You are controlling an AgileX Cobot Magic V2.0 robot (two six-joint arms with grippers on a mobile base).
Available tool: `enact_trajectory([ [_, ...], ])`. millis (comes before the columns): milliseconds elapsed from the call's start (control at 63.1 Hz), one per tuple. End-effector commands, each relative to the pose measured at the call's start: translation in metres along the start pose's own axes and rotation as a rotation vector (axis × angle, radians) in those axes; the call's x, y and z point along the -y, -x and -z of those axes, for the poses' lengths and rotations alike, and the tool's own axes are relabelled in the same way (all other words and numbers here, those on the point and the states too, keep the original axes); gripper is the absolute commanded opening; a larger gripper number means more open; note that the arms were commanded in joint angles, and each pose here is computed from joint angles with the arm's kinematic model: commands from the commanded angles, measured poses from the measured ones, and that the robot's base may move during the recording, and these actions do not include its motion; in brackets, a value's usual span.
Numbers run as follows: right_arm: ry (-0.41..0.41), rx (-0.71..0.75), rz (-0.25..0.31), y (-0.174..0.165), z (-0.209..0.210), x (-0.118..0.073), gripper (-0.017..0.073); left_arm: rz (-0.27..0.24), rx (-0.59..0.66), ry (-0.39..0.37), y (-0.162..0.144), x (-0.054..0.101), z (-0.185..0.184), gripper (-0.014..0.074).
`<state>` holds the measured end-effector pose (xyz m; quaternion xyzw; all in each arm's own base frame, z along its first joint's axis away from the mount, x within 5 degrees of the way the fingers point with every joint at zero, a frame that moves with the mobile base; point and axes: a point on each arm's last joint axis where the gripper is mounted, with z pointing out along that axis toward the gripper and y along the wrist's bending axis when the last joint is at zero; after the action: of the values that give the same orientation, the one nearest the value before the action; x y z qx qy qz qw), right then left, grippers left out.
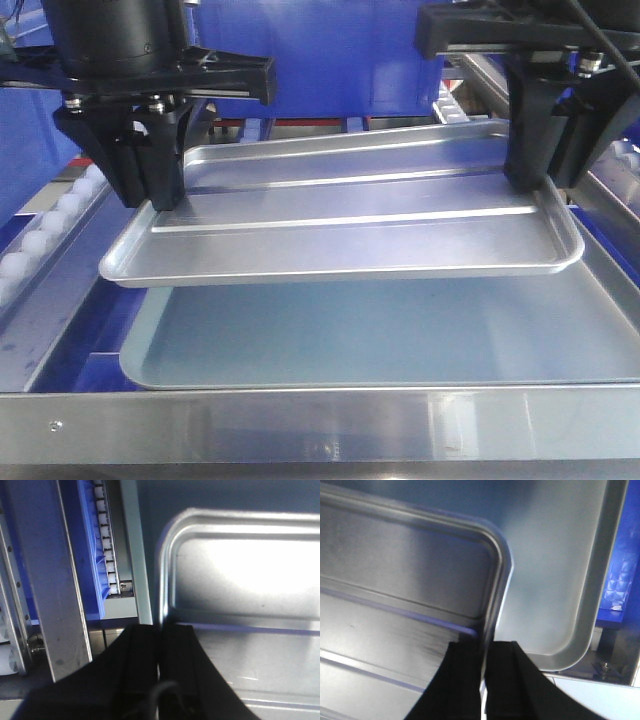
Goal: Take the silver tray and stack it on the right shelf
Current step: 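Lower the silver tray into the larger tray and open both grippers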
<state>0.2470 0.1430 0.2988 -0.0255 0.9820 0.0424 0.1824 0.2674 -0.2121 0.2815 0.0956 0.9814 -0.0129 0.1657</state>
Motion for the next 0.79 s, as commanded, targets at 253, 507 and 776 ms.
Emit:
enact_trajectory([
  [253,0.039,0.141,0.060,0.011,0.020,0.000,0.0057,-0.017,0.077,0.007,0.007,-0.005,0.019,-0.0093],
  [507,-0.008,0.143,0.048,0.022,0.018,0.022,0.0057,0.002,0.206,-0.091,0.027,0.004,0.042,-0.0093],
  [776,-0.069,0.105,0.046,0.039,-0.012,0.048,0.0057,-0.026,0.193,-0.081,0.039,0.014,0.023,-0.0093],
])
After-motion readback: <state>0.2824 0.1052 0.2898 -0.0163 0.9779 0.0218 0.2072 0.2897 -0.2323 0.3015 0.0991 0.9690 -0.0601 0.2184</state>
